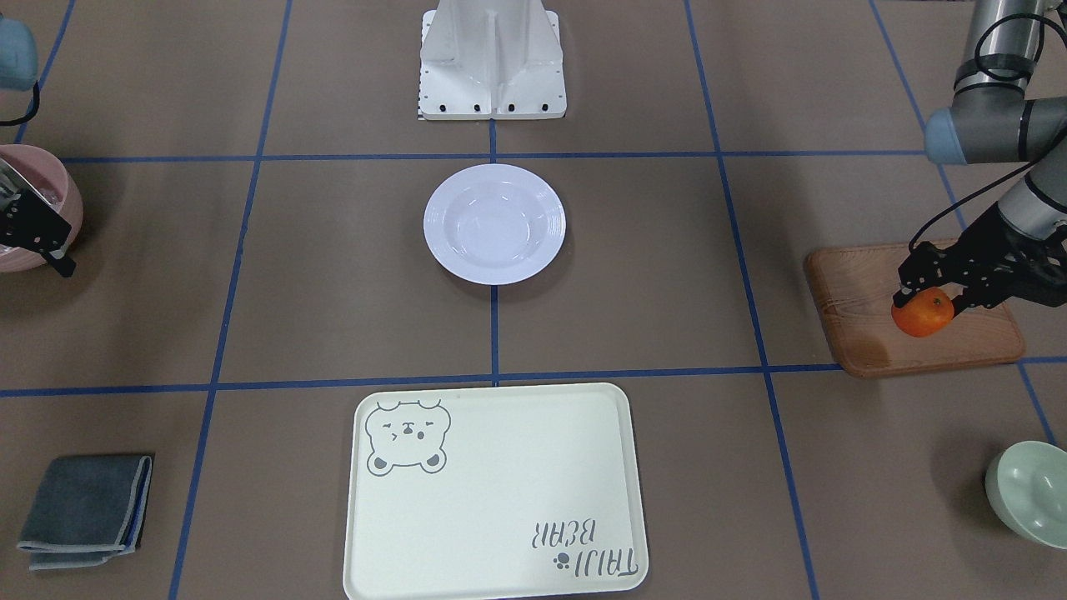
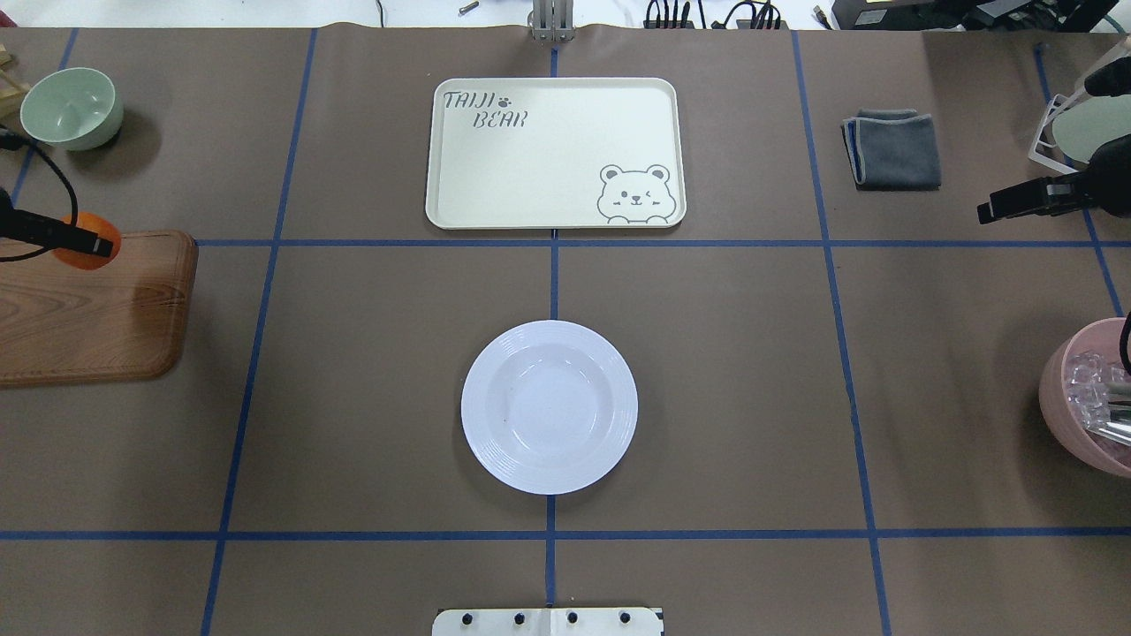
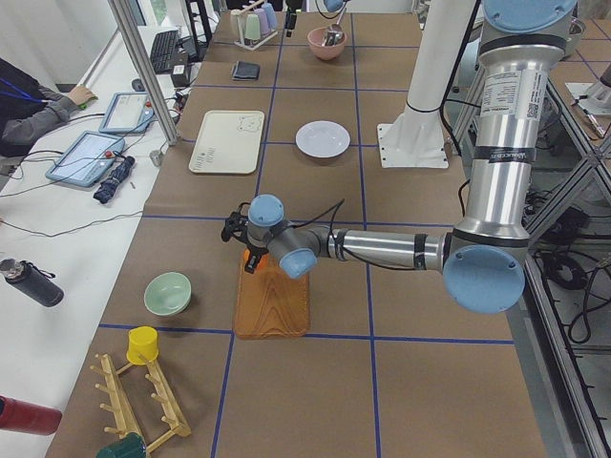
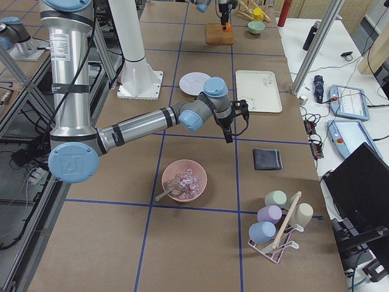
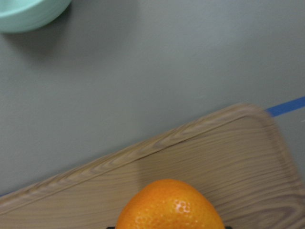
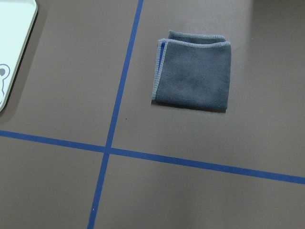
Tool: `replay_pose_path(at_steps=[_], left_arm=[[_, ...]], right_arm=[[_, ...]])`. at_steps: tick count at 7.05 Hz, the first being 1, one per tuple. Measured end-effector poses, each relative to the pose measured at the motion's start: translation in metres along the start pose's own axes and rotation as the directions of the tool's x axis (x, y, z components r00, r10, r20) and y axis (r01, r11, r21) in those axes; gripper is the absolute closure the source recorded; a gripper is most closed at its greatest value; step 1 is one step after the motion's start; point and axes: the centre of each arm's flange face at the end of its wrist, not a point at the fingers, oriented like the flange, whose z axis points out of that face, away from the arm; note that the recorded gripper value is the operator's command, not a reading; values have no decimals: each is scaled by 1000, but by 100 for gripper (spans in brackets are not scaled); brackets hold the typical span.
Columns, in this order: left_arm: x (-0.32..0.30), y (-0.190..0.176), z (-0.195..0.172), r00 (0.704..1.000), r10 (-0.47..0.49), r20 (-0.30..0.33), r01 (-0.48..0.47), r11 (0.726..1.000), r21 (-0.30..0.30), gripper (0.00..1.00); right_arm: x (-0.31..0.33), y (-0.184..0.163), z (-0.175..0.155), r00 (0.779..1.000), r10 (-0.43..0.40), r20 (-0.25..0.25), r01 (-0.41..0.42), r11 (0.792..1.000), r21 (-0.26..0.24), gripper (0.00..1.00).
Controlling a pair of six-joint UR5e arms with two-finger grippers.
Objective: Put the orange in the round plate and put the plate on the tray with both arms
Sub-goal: 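Lower the left gripper onto the orange on the wooden board and grasp it, then carry the orange onto the white plate with the left gripper while the right arm advances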
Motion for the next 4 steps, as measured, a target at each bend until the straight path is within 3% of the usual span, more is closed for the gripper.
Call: replay_pose_path(at_steps=[2,4], left_arm=[[114,-30,-31,994,-104,-40,104,995,-7,95],[256,-53,-25,979,-204,-20,203,979,-33,95]], right_arm=[[-7,-4,-2,1000,18,15,-19,1000,14,0],[-34,-13,-2,995,78,59,-80,996,38,0]])
